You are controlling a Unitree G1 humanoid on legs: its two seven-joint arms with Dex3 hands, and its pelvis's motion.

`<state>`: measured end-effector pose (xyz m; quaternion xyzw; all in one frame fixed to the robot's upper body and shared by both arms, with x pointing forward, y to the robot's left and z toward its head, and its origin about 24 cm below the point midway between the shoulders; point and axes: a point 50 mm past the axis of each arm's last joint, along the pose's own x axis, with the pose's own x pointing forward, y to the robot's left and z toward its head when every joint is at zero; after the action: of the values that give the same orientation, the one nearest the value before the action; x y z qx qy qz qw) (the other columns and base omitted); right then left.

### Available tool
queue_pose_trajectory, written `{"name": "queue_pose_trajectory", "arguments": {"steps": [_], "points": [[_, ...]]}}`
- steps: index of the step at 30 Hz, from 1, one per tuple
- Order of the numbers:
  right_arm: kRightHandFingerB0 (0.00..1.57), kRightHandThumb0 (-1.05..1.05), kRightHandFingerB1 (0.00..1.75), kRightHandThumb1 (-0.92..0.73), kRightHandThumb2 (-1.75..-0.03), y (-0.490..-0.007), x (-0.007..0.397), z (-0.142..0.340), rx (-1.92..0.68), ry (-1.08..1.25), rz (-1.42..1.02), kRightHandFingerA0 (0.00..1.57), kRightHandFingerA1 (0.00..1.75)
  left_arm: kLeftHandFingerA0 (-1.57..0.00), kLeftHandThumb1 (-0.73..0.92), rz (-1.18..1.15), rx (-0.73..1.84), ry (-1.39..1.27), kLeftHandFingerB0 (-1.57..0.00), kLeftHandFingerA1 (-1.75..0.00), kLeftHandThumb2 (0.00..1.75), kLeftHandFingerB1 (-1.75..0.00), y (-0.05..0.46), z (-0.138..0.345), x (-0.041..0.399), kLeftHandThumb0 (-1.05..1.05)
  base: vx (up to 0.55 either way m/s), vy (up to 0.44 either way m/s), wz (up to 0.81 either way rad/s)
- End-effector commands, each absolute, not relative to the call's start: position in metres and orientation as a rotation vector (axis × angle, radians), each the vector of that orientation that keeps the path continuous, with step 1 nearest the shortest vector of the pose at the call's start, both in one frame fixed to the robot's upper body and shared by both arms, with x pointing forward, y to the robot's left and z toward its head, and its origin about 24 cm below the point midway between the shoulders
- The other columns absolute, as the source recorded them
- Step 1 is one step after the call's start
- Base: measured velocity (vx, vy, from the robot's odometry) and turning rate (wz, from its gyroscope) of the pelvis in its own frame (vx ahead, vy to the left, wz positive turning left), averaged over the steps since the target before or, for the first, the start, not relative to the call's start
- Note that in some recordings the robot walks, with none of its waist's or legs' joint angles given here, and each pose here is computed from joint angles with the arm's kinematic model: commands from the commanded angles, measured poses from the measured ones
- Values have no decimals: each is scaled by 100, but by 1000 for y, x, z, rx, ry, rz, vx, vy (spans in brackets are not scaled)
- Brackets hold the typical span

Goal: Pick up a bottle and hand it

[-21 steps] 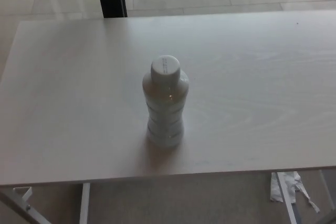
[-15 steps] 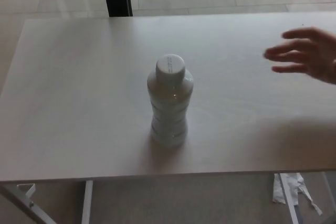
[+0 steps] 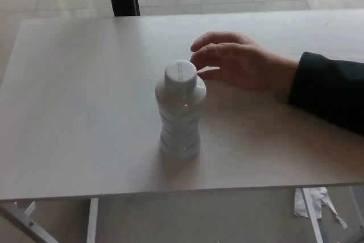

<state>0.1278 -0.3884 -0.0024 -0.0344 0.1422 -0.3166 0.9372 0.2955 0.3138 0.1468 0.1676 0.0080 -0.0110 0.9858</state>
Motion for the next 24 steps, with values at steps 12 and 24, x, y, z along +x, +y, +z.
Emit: {"name": "queue_pose_trajectory", "arguments": {"steps": [12, 24], "points": [[27, -71, 54, -63, -61, -387, 130, 1, -66, 270, -644, 115, 158, -23, 51, -431, 341, 143, -23, -54, 56, -36, 192, 106, 313, -79, 0, 0, 0], [28, -71, 55, -63, -61, -390, 132, 4, -92, 268, -633, 113, 155, 0, 35, -584, 493, 307, 0, -32, 85, -22, 191, 86, 309, -68, 0, 0, 0]]}}
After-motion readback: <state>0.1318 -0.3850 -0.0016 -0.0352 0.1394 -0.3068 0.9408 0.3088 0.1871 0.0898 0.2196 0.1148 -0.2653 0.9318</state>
